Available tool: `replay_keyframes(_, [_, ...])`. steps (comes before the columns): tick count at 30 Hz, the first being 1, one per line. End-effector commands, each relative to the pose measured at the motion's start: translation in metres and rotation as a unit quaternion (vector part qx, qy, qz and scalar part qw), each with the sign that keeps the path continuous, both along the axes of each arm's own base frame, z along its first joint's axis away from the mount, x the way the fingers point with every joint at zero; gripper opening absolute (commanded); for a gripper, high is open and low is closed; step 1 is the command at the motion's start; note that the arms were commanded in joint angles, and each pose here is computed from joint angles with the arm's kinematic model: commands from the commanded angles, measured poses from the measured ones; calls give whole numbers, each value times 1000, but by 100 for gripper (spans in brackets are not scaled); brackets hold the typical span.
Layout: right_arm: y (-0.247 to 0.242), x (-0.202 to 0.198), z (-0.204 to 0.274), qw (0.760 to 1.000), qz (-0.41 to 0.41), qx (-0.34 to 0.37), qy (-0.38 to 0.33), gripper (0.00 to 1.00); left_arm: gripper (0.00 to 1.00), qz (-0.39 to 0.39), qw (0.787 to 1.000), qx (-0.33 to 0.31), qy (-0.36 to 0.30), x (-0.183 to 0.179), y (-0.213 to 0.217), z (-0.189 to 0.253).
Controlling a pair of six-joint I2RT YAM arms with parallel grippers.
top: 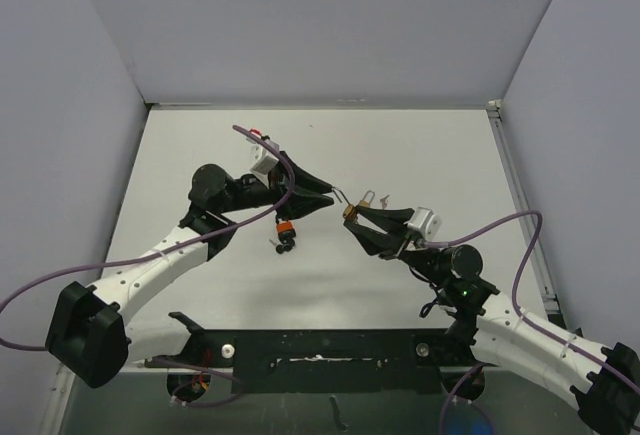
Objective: Lock with the key
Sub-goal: Lock the lock.
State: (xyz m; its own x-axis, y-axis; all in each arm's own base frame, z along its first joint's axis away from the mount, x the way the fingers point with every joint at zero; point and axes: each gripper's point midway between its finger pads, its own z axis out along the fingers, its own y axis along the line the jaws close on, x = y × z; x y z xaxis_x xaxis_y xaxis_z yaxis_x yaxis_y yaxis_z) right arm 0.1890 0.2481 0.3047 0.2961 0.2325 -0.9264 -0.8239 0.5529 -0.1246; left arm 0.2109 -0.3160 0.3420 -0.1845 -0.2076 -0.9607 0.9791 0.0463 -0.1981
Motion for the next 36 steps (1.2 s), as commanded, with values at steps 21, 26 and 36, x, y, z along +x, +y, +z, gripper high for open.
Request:
replay_keyframes(21, [-5,-3,46,998,-5,47,-37,0,0,-22,998,-62,-9,-5,-8,31])
replay_keyframes(26, [-4,4,44,999,-22,22,-40,0,0,-15,998,-59,14,-5,-8,37])
replay_keyframes(36, [-3,19,39,994,-67,-39,-71,0,0,51,995,-39,82,-3,-11,43])
